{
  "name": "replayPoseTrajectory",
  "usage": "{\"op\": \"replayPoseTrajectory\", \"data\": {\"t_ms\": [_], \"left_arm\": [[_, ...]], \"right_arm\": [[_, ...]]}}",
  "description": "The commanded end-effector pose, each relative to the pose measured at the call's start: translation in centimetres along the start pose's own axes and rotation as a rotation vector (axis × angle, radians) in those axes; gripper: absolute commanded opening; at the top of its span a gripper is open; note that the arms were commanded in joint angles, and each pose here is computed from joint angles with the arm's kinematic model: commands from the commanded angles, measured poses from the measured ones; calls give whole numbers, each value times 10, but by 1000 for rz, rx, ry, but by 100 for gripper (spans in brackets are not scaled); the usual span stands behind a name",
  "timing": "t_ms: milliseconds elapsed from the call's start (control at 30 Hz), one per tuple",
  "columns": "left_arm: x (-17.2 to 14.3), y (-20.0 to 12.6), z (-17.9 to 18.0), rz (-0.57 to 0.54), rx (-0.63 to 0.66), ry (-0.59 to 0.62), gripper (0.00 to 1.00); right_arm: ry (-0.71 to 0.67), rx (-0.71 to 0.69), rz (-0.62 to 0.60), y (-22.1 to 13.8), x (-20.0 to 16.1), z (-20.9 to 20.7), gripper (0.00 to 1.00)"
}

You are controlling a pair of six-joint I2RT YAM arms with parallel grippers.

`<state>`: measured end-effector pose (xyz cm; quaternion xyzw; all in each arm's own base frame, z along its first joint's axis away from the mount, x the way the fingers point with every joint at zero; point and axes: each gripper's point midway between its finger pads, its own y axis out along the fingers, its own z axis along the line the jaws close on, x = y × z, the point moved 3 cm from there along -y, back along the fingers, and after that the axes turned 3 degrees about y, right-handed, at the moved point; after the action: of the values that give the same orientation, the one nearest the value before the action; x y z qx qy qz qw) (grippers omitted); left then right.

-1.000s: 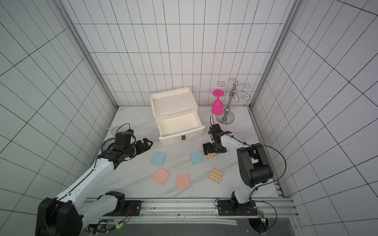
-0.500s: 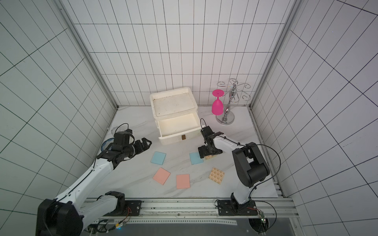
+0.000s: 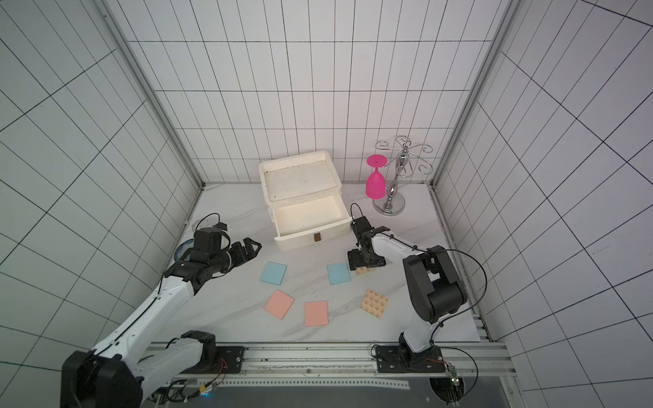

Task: Please put the sticky notes in the drawer by color
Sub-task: Pick up the sticky notes from the center of the board.

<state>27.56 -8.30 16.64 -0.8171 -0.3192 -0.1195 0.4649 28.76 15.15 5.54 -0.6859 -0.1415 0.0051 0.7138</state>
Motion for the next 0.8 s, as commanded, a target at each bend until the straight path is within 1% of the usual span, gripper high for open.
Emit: {"op": "replayPoseTrajectory", "data": {"t_ms": [0,67,100,300,333,433,500,567,633,767], "left_arm": [[9,-8,-8,-29,-26,21,99],[9,-8,-9,-29,-27,21,99],[9,-8,-9,-29,-29,19,99],[9,-9,-11,-27,-42,14,99],[9,-10,-11,-30,-43,15,99],[10,-13,-13,-43,-48,17,99],[11,-15,-14,-49,-51,19,99],[11,-16,-14,-52,-54,19,99],[11,-17,-15,-51,-57,20,99],[10,-21,-19,-47,-64,22,99]], "right_arm": [[26,47,30,6,-7,4,88],[31,46,36,8,-10,4,93],[34,45,39,8,-11,4,94],[53,0,58,11,-14,-2,95],[57,-9,60,12,-15,-4,93],[72,-37,55,12,-15,-8,77],[83,-62,39,10,-15,-12,71],[89,-77,14,4,-13,-15,68],[90,-76,-7,-2,-12,-16,68],[91,-1,-74,-27,-9,-9,68]]}}
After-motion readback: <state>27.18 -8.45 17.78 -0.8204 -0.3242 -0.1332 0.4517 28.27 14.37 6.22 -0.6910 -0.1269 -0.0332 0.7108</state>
